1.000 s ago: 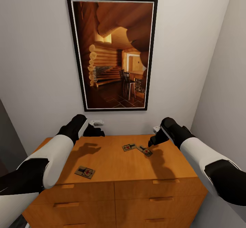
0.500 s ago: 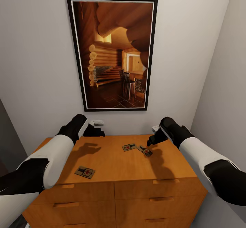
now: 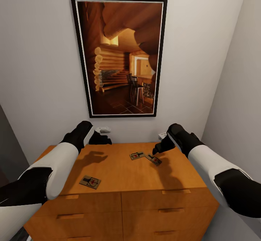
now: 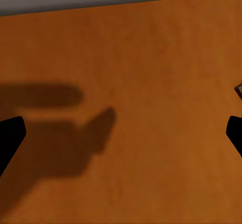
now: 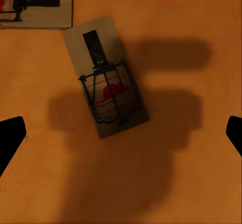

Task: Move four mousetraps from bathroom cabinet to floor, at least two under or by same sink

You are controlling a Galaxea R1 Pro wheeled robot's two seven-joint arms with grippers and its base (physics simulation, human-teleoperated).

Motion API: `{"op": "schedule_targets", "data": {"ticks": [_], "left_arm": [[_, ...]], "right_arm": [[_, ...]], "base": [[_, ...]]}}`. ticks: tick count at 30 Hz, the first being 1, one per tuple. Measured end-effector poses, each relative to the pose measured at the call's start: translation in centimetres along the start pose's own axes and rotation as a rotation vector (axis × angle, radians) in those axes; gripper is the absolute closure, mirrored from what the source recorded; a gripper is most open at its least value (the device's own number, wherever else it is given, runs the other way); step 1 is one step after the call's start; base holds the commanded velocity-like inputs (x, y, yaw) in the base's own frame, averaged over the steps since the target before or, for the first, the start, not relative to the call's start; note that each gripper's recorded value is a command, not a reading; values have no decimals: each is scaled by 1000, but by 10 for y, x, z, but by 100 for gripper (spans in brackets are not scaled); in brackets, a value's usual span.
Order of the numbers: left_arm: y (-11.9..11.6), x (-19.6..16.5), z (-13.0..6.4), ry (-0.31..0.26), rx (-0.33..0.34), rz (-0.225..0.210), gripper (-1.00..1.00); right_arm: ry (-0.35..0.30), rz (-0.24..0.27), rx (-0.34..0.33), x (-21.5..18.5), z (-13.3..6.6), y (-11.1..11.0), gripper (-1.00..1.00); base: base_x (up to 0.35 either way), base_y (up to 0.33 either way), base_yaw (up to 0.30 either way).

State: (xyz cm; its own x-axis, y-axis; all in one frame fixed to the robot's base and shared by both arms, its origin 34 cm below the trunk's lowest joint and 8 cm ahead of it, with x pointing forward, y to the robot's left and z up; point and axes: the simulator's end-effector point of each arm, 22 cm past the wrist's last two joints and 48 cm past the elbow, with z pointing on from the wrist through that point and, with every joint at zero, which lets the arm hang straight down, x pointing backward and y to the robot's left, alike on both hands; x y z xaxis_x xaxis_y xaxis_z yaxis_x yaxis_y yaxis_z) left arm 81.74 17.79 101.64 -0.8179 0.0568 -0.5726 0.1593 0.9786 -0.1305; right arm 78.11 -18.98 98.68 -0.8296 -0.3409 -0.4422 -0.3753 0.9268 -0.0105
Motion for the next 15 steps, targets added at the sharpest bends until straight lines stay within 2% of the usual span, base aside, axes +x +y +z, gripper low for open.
{"op": "schedule_targets", "data": {"ticks": [5,15], "left_arm": [[0,0,0,0,-1,0,-100],[0,0,0,1,-1,1,-100]], "right_arm": [[-7,6,-54,-3,0,15,-100],[-9,10,-84,-3,0,22,-100]], "base": [[0,0,0],[0,0,0]]}}
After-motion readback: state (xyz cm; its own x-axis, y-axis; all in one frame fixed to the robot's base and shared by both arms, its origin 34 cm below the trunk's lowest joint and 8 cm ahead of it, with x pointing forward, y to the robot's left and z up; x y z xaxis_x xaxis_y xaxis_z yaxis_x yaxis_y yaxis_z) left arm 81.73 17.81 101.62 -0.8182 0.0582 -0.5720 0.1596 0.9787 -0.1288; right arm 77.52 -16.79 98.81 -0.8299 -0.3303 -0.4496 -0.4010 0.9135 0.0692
